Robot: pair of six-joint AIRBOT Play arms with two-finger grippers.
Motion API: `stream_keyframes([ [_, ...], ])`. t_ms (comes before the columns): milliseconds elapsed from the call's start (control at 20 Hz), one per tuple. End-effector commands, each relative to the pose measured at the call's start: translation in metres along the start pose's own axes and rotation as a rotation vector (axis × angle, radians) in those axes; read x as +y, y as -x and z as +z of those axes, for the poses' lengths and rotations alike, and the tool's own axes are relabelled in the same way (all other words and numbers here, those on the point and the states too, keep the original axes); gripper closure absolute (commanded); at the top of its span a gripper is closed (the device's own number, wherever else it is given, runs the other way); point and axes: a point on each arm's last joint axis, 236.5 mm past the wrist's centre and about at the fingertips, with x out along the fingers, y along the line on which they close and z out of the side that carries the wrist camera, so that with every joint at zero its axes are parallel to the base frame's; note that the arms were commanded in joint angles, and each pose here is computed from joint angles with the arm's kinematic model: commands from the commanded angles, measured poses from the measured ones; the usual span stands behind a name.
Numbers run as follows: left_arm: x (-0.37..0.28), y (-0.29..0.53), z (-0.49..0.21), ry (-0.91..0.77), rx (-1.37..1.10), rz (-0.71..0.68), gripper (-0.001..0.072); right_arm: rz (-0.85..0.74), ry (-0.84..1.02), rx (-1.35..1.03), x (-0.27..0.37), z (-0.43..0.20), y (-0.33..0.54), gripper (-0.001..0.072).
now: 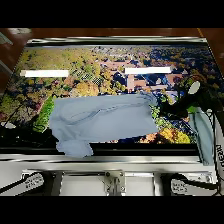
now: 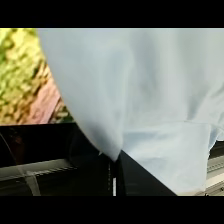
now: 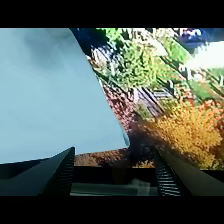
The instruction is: Fold the shirts.
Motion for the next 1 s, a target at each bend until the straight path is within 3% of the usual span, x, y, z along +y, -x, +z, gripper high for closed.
stream_keyframes([
  [0,-0.002,0.0,-0.001,0.01,0.005,-0.006,0.067,0.028,0.025,0.037,-0.006,-0.01,-0.003,0.0093],
  [250,-0.005,0.0,-0.002,0.014,0.009,-0.019,0.067,0.226,-0.126,0.058,-0.006,-0.024,-0.019,0.0093],
  [600,-0.014,0.0,0.003,0.031,-0.012,-0.06,0.067,0.22,-0.092,0.166,0.014,-0.053,-0.071,0.0093],
  [850,-0.015,0.001,0.004,0.029,-0.012,-0.061,0.067,0.179,-0.092,0.081,0.03,-0.032,-0.086,0.0097],
  [900,-0.015,0.001,0.003,0.029,-0.011,-0.062,0.067,0.18,-0.092,0.072,0.032,-0.03,-0.087,0.0246],
  [950,-0.015,0.001,0.004,0.027,-0.012,-0.062,0.067,0.188,-0.096,0.076,0.034,-0.031,-0.086,0.0532],
])
